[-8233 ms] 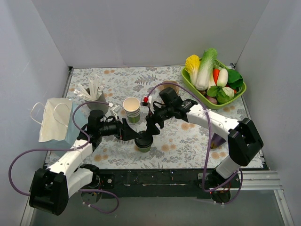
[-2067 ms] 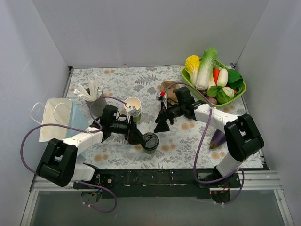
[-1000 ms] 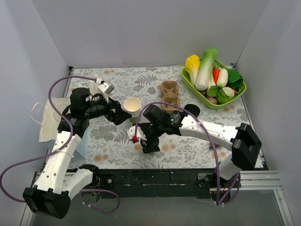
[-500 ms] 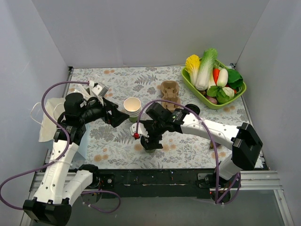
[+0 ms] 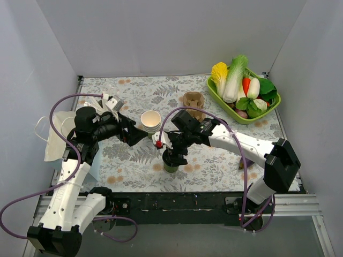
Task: Pack the takeout coffee
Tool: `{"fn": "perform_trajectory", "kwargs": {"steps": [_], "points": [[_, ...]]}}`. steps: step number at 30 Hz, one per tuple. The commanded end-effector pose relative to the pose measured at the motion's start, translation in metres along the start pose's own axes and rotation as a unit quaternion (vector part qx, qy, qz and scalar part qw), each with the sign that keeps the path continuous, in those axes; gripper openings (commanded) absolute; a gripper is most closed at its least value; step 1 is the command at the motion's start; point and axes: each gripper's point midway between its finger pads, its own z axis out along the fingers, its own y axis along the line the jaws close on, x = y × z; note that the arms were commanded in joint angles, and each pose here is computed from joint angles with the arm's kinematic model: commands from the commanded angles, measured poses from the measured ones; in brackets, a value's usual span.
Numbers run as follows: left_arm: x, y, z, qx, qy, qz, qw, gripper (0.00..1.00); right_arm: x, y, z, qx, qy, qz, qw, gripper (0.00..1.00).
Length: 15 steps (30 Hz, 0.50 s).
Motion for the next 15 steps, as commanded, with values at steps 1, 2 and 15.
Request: {"fn": "perform_trajectory", "kwargs": {"steps": [1, 2, 15], "points": [[-0.003, -0.005, -0.003, 0.009, -0.010, 0.009, 1.000, 0.98, -0.013, -0.002, -0.011, 0.009, -0.018, 0.003, 1.000, 0.87], [-0.003, -0.005, -0.003, 0.011, -0.010, 0.009, 1.000, 0.98, -0.011, -0.004, -0.012, 0.014, -0.015, 0.005, 1.000, 0.86], [0.001, -0.006, 0.000, 0.023, -0.012, 0.008, 1.000, 0.98, 0.023, -0.029, -0.064, 0.099, 0.018, 0.041, 0.994, 0.82]]}}
